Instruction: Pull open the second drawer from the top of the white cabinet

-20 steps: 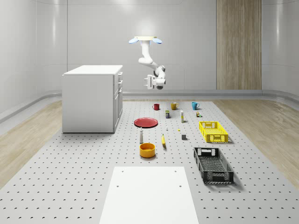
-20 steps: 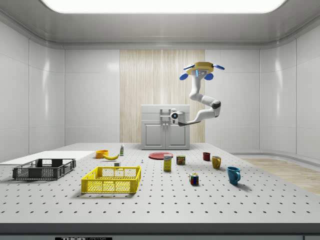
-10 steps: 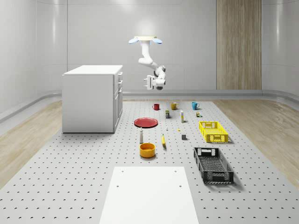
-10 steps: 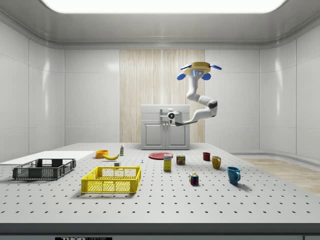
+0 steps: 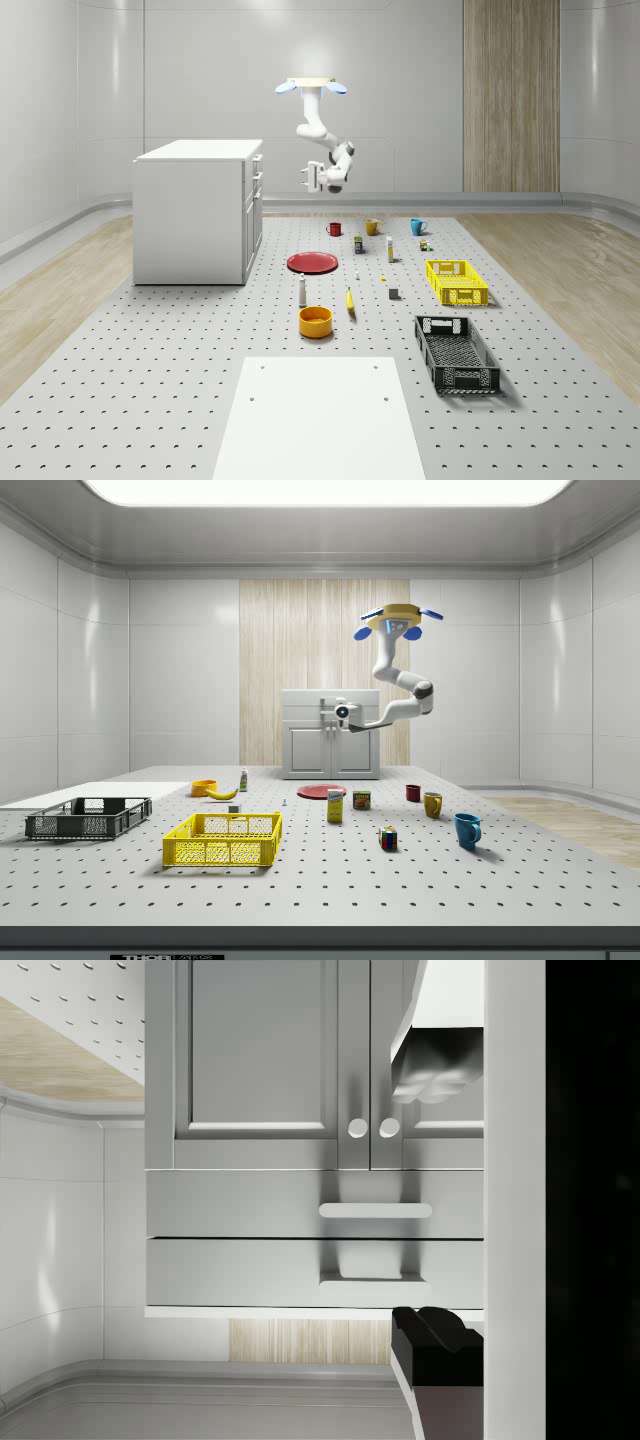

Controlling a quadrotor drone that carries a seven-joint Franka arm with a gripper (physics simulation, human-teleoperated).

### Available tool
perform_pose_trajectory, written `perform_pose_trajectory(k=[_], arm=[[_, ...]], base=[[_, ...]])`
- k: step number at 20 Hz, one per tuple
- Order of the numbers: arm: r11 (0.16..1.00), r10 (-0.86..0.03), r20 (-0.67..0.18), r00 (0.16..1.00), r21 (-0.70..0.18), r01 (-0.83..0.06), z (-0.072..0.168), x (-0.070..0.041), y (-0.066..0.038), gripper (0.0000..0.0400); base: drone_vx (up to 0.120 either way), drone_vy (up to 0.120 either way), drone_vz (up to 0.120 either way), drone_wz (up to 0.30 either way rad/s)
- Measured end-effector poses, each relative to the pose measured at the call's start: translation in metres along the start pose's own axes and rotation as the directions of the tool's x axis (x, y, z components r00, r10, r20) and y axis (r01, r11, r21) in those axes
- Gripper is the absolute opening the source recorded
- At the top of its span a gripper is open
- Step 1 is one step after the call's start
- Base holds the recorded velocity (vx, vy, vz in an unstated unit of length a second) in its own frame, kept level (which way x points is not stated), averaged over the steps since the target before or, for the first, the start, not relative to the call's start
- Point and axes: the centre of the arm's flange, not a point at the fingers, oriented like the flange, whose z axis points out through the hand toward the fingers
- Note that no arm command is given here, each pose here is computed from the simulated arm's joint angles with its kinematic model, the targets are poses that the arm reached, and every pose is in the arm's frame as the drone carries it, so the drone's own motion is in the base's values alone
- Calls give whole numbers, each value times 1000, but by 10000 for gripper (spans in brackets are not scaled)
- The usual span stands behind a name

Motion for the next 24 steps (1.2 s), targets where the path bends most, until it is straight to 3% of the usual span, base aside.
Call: perform_pose_trajectory(k=[24], arm=[[1000, 0, 1, 1000, 0, 0, 131, 1, -2, 300]], base=[[0, 0, 0, 0]])
